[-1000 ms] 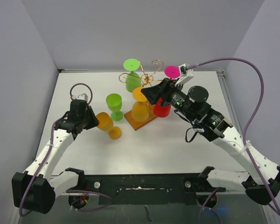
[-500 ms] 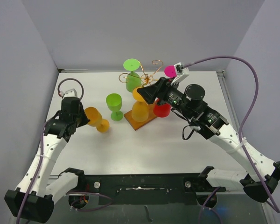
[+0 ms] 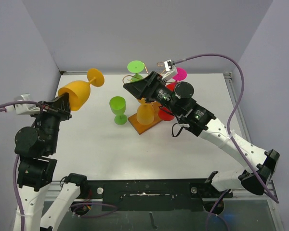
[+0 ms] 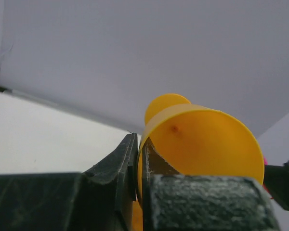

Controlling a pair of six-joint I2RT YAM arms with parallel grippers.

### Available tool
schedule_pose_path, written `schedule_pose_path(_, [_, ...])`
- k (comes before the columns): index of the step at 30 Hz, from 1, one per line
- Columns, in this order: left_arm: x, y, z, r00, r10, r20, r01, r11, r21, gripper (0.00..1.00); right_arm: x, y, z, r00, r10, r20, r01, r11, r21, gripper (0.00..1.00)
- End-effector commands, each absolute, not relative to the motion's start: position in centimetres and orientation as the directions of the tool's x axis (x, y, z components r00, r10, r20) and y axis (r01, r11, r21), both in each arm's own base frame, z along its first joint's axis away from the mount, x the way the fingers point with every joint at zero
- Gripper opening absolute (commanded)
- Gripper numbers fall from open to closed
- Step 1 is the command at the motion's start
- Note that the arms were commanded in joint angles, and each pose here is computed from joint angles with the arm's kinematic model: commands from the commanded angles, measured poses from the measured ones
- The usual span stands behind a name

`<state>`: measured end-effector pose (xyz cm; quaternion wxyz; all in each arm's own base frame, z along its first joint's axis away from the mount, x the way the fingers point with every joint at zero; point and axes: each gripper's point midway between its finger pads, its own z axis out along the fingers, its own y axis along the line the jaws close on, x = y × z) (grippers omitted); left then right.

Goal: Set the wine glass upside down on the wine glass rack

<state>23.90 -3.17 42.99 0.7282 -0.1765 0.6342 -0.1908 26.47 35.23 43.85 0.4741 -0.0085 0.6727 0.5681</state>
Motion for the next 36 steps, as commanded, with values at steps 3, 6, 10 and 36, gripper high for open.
schedule_pose_path(3, [22.2, -4.8, 50.5, 0.365, -0.612, -0.701, 0.347, 0.788, -0.508, 0.0, 24.9, 37.8, 51.2, -0.58, 0.672, -0.46, -0.526, 0.123, 0.842, 0.57])
schedule_pose_path(6, [21.8, -5.5, 51.2, 0.388, -0.632, -0.671, 0.417, 0.769, -0.484, 0.0, 25.6, 38.7, 51.3, -0.608, 0.694, -0.385, -0.452, 0.096, 0.887, 0.52])
schedule_pose_path(10, [21.6, -6.0, 51.5, 0.404, -0.648, -0.646, 0.464, 0.753, -0.466, 0.0, 26.8, 38.9, 52.1, -0.608, 0.737, -0.295, -0.39, 0.047, 0.92, 0.49])
schedule_pose_path(36, [22.2, -8.4, 51.1, 0.377, -0.691, -0.617, 0.596, 0.691, -0.41, 0.0, 28.3, 42.8, 53.2, -0.641, 0.734, -0.222, -0.332, -0.005, 0.943, 0.45])
